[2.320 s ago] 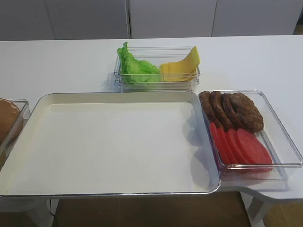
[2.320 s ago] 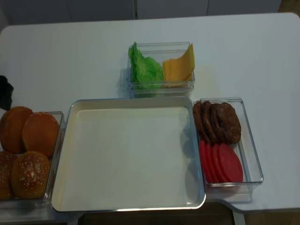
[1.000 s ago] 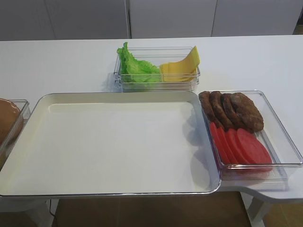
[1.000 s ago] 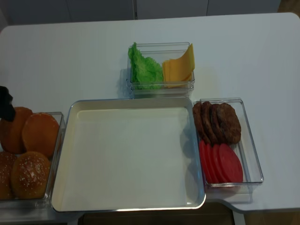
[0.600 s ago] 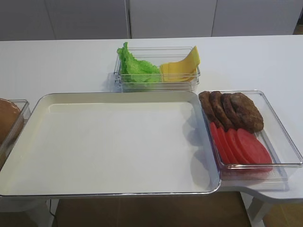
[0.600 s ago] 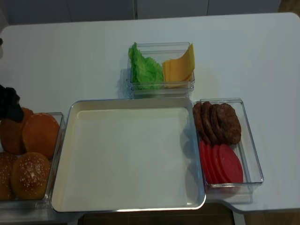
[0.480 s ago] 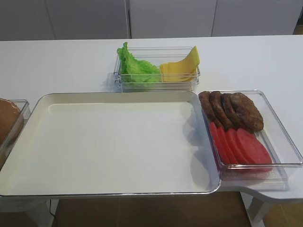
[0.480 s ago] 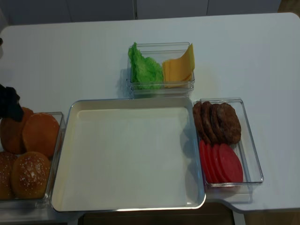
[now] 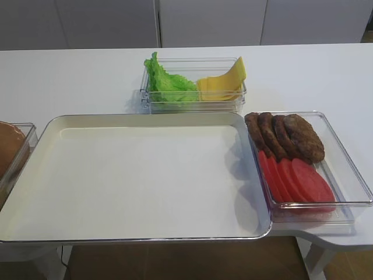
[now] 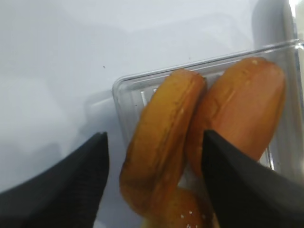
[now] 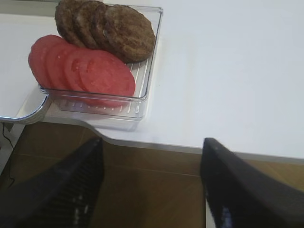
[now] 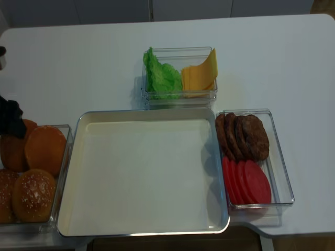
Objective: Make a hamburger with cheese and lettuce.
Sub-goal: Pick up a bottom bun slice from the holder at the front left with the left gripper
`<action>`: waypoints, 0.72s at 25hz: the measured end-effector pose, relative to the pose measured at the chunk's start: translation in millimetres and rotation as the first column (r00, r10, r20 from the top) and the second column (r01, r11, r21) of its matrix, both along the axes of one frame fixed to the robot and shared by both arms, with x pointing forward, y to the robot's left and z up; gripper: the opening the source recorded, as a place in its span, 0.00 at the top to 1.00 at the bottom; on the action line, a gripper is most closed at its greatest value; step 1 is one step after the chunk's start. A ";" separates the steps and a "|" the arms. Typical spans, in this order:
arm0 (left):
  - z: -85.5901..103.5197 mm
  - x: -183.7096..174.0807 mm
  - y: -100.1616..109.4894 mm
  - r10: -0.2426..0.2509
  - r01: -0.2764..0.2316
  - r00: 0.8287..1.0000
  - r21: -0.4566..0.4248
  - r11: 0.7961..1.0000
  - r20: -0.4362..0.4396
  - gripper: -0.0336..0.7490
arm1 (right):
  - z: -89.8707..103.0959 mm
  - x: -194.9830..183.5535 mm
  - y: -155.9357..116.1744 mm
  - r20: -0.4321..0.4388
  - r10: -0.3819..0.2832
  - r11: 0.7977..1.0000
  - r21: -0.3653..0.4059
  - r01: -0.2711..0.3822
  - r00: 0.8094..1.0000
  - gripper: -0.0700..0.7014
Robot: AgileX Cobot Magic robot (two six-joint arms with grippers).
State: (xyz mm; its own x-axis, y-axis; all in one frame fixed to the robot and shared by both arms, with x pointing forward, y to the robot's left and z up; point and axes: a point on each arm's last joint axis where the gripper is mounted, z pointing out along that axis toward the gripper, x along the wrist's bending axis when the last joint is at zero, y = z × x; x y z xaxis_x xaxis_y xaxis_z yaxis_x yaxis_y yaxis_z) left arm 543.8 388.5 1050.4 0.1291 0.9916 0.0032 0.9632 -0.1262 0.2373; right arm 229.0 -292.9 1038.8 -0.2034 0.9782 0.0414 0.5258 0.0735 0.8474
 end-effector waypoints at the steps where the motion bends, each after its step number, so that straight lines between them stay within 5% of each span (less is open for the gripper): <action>1: 0.0 0.0 0.0 0.000 0.000 1.000 0.000 1.000 0.000 0.38 | 0.0 0.0 0.0 0.000 0.000 1.000 0.000 0.000 1.000 0.29; 18: -0.3 -1.4 -0.5 -0.011 0.011 1.000 -0.003 1.000 -0.015 0.62 | 0.0 0.0 0.0 0.000 -0.001 1.000 0.001 0.001 1.000 0.29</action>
State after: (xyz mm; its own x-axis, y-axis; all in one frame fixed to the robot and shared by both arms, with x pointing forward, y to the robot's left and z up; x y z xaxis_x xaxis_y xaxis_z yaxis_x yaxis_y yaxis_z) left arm 542.5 388.1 1050.1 0.1397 0.9902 -0.0016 0.9653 -0.1358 0.2232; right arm 229.0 -292.9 1038.8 -0.2025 0.9783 0.0429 0.5262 0.0717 0.8473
